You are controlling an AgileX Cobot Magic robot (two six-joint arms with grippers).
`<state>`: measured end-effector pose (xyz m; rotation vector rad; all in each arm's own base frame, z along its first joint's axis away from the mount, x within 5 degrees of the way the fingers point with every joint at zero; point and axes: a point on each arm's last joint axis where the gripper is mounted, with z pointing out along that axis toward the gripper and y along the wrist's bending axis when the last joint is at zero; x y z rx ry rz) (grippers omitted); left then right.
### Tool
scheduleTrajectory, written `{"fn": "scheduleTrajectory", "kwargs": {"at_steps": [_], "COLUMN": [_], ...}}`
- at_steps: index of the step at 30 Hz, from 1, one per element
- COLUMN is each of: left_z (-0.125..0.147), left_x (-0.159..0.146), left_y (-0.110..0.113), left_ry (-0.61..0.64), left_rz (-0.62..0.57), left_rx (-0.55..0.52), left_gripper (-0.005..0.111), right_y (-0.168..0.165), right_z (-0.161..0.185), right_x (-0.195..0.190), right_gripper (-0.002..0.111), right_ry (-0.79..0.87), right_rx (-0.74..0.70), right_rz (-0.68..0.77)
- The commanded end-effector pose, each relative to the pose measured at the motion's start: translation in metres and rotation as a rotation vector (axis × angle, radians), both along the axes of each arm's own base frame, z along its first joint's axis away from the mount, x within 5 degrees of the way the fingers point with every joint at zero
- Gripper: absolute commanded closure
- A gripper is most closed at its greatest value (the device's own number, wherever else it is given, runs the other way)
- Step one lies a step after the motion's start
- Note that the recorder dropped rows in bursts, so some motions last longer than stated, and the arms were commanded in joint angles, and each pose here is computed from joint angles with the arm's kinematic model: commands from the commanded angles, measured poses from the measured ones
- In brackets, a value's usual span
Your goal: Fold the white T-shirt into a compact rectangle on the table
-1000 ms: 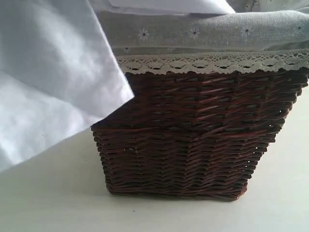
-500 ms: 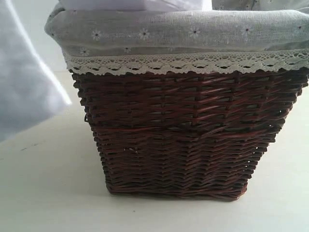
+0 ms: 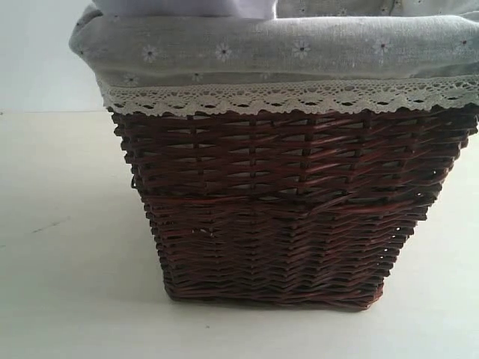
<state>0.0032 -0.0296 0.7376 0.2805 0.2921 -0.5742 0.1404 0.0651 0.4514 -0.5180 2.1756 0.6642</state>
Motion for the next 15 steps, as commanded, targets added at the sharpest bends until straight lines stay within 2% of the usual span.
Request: {"fn": "scheduleTrajectory", "kwargs": {"at_steps": [1, 6, 10, 15], "left_z": [0.003, 0.004, 0.006, 0.006], "left_x": [-0.009, -0.016, -0.029, -0.04], "left_y": [0.005, 0.006, 0.007, 0.01], "left_ry": [-0.033, -0.054, -0.094, -0.125], "left_rz": [-0.005, -0.012, -0.013, -0.014], "left_rx": [-0.047, -0.056, -0.063, -0.081], "left_gripper": [0.107, 0.107, 0.107, 0.107], "right_y": [0.011, 0.018, 0.016, 0.021], "right_z": [-0.036, -0.078, -0.117, -0.141], "right_x": [-0.003, 0.002, 0.017, 0.06], "right_gripper": [0.108, 0.108, 0.108, 0.108], "right_ry": [0.094, 0.196, 0.318, 0.267], "right_rx": [-0.02, -0.086, -0.195, -0.182], "right_rz": [0.1, 0.195, 0.206, 0.103]}}
